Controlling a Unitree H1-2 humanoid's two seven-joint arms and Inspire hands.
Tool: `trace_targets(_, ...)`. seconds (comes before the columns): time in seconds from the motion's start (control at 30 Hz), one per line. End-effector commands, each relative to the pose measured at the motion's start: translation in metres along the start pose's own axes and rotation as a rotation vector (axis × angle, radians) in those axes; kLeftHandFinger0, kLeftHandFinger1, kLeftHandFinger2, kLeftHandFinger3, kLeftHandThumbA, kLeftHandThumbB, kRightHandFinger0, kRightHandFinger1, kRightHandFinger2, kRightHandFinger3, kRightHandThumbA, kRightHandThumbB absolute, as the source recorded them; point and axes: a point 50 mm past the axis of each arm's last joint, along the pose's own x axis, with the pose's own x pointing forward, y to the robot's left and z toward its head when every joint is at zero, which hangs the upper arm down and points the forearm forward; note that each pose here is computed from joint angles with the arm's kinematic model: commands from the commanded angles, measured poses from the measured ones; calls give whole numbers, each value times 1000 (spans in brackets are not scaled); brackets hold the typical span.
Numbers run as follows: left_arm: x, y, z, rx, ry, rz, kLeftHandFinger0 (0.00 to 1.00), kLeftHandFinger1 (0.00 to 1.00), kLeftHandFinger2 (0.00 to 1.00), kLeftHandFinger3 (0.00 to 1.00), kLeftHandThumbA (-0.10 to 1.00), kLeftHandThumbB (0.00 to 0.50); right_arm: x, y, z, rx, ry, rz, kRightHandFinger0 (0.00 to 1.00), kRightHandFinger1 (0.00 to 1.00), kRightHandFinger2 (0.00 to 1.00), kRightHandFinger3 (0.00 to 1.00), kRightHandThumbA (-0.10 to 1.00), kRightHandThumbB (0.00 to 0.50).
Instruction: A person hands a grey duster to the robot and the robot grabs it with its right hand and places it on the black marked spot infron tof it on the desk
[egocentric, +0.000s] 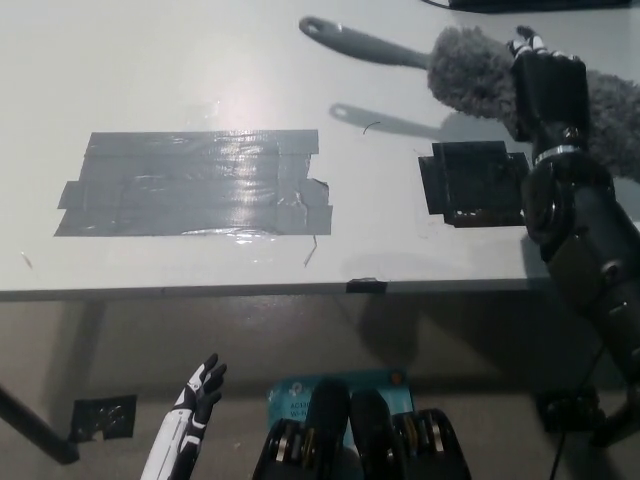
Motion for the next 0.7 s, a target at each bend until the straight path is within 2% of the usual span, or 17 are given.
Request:
trace_targets(0.0,5,2,11,15,-69,-5,1000,1000,1000,1000,1000,182,26,-37,12,103,-101,-44,31,441,842,722,-34,236)
trace_targets(0.03,6,2,12,17,-73,-9,1000,1000,1000,1000,1000,181,27,-34,13,146,-73,67,161,580,981,916,113,279)
trace_targets(0.07,7,2,12,18,-78,-10,1000,1000,1000,1000,1000,179,29,-35,14,177,-67,175,482,801,1000,1000,346,325)
trace_targets(0.1,7,2,13,18,-79,-9,1000,1000,1000,1000,1000,179,30,-35,16,206,-74,329,1000,1000,1000,1000,509,433)
trace_targets(0.17,8,3,13,23,-83,-11,1000,1000,1000,1000,1000,177,31,-36,17,209,-60,451,1000,1000,1000,1000,613,495)
trace_targets(0.23,10,4,15,22,-84,-13,1000,1000,1000,1000,1000,181,31,-39,19,220,-65,492,1000,1000,1000,1000,621,500)
trace_targets(0.27,12,3,16,18,-87,-13,1000,1000,1000,1000,1000,182,32,-47,22,242,-91,546,1000,1000,1000,1000,676,500)
trace_targets(0.33,12,6,16,24,-88,-11,1000,1000,1000,1000,1000,175,32,-59,31,220,-118,585,1000,1000,1000,1000,714,500)
trace_targets(0.5,15,6,17,28,-92,-18,1000,1000,1000,1000,1000,165,30,-104,50,154,-199,573,1000,1000,1000,1000,689,500)
trace_targets(0.57,15,5,17,29,-92,-19,1000,1000,1000,1000,1000,166,26,-124,57,173,-240,580,1000,1000,1000,1000,685,500)
trace_targets(0.63,14,5,16,24,-82,-22,1000,1000,1000,1000,1000,187,21,-147,64,230,-289,618,1000,1000,1000,1000,736,500)
trace_targets(0.67,14,5,16,25,-81,-23,1000,1000,1000,1000,1000,192,18,-158,65,296,-299,637,1000,1000,1000,1000,688,500)
